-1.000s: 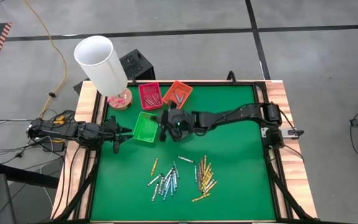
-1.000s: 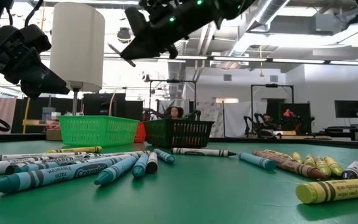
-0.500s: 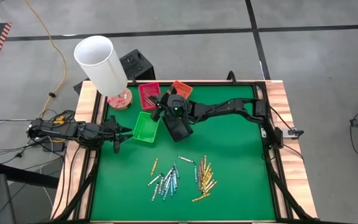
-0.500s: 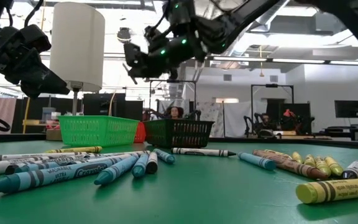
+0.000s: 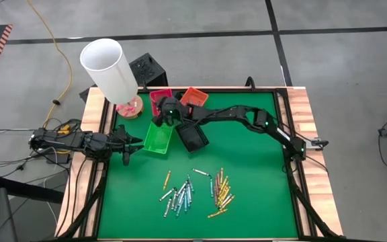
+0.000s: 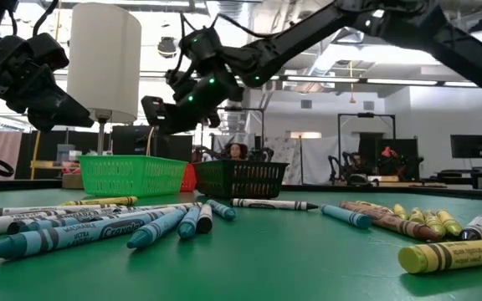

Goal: Sort crayons
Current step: Put the brown crayon into the red bin

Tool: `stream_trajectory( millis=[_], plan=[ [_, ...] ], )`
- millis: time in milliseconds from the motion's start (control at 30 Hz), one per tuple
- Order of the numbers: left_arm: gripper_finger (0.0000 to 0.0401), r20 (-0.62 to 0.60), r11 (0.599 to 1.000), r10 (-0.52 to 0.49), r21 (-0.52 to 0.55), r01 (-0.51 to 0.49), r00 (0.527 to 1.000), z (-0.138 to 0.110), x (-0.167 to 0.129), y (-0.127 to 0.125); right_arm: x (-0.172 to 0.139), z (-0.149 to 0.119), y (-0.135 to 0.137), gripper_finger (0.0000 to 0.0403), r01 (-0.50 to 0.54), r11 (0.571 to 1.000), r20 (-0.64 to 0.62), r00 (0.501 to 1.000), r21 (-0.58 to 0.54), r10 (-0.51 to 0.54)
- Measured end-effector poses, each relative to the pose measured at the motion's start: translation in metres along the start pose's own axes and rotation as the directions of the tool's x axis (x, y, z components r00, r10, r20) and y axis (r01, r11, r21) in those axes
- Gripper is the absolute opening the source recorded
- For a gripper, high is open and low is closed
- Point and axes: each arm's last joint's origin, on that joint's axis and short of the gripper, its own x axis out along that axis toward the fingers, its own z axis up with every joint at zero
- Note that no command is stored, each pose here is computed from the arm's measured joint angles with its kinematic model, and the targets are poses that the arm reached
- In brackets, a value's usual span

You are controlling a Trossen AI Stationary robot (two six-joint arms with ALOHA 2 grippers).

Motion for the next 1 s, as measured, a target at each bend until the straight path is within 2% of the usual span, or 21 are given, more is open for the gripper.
stream_trajectory(
  millis=[167,500,867,1000],
  plan=[
    [0.0137,0.0,1.0,0.001,0.0,-0.001,1.0,0.0,0.0,0.0,0.009,-0.001,-0.009,0.0005,0.039,0.999,-0.079,0.996,-0.016,-0.04],
    [0.0137,0.0,1.0,0.002,0.011,-0.002,1.0,0.0,0.0,0.0,0.013,-0.013,-0.026,0.0005,0.103,0.993,-0.194,0.977,0.061,-0.089],
    [0.0137,0.0,1.0,0.002,0.011,-0.002,1.0,0.0,0.0,0.0,0.015,-0.016,-0.031,0.0004,0.068,0.994,-0.223,0.974,0.09,-0.046],
    [0.0137,0.0,1.0,0.002,0.01,-0.002,1.0,0.0,0.0,0.0,0.018,-0.02,-0.028,0.0004,0.021,0.994,-0.226,0.974,0.103,0.003]
  ],
)
